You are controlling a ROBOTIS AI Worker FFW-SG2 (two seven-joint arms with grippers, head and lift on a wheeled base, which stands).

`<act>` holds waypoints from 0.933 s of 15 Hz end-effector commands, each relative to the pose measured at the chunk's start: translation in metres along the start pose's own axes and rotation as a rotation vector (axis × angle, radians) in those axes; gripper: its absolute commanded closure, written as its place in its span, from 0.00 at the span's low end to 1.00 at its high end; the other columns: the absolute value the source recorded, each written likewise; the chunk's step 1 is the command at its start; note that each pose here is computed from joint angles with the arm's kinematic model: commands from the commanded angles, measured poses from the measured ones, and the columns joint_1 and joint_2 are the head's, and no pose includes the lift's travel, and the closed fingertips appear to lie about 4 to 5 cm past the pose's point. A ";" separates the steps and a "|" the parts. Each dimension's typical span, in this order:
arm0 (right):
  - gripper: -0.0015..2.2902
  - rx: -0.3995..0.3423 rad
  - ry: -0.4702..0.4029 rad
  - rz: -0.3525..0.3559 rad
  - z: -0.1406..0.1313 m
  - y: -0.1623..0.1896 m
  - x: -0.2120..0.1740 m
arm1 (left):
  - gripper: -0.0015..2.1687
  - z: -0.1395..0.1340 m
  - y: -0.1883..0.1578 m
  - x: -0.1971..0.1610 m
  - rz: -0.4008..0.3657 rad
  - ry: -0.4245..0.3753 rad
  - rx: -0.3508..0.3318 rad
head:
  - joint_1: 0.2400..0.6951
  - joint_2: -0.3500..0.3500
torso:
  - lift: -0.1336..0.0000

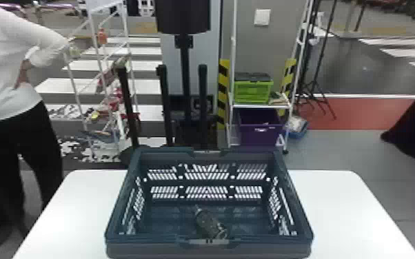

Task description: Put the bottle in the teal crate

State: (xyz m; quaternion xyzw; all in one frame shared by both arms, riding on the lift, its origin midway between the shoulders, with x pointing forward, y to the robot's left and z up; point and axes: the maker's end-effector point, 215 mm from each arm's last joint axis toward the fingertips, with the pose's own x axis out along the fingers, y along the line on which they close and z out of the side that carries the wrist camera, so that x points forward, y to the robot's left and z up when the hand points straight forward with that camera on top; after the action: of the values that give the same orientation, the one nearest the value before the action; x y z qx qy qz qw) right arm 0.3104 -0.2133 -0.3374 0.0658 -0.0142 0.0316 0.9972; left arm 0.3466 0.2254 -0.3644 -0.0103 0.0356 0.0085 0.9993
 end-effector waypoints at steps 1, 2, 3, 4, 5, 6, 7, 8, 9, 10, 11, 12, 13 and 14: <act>0.02 -0.009 0.020 -0.001 -0.005 -0.002 0.001 | 0.05 0.003 -0.002 0.000 -0.001 -0.005 -0.004 | 0.57 0.50 | 1.00; 0.03 -0.017 0.027 0.000 -0.007 -0.003 0.001 | 0.05 0.005 -0.004 0.001 -0.003 -0.008 -0.006 | 0.57 0.50 | 1.00; 0.03 -0.024 0.043 0.002 -0.012 -0.002 0.002 | 0.05 0.006 -0.003 0.001 -0.002 -0.010 -0.005 | 0.57 0.50 | 1.00; 0.03 -0.033 0.067 0.005 -0.019 -0.002 0.003 | 0.05 0.006 -0.003 0.002 -0.001 -0.007 -0.002 | 0.57 0.50 | 1.00; 0.03 -0.037 0.076 0.005 -0.022 -0.002 0.003 | 0.05 0.005 -0.002 0.003 0.000 -0.003 -0.001 | 0.57 0.50 | 1.00; 0.03 -0.038 0.076 0.006 -0.022 -0.002 0.003 | 0.05 0.005 -0.002 0.003 0.002 -0.003 -0.001 | 0.57 0.50 | 1.00; 0.03 -0.038 0.076 0.008 -0.022 -0.002 0.003 | 0.05 0.004 -0.002 0.002 0.002 0.000 0.000 | 0.57 0.50 | 1.00; 0.03 -0.039 0.075 0.011 -0.021 -0.001 0.003 | 0.05 0.004 -0.003 0.001 0.001 0.001 -0.002 | 0.57 0.50 | 1.00; 0.03 -0.040 0.072 0.013 -0.019 0.000 0.003 | 0.05 0.003 -0.003 0.000 0.000 0.003 0.000 | 0.57 0.50 | 1.00; 0.03 -0.041 0.071 0.014 -0.018 0.000 0.003 | 0.05 0.004 -0.004 -0.001 0.000 0.001 0.000 | 0.57 0.50 | 1.00; 0.03 -0.043 0.073 0.017 -0.018 0.001 0.002 | 0.05 0.004 -0.004 -0.003 0.002 0.000 -0.001 | 0.57 0.50 | 1.00; 0.03 -0.047 0.071 0.020 -0.017 0.001 0.002 | 0.05 0.004 -0.005 -0.006 0.000 -0.002 -0.001 | 0.57 0.50 | 1.00; 0.03 -0.048 0.073 0.022 -0.018 0.002 0.001 | 0.05 0.005 -0.005 -0.008 -0.001 -0.007 -0.003 | 0.57 0.50 | 1.00; 0.03 -0.046 0.076 0.023 -0.018 0.002 -0.001 | 0.05 0.007 -0.005 -0.010 -0.002 -0.012 0.003 | 0.57 0.50 | 1.00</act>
State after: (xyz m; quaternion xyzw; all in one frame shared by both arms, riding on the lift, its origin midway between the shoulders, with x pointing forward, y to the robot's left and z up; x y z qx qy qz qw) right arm 0.3119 -0.2090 -0.3549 0.0413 0.0210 0.0448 0.9979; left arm 0.3402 0.2208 -0.3590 -0.0107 0.0330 0.0086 0.9994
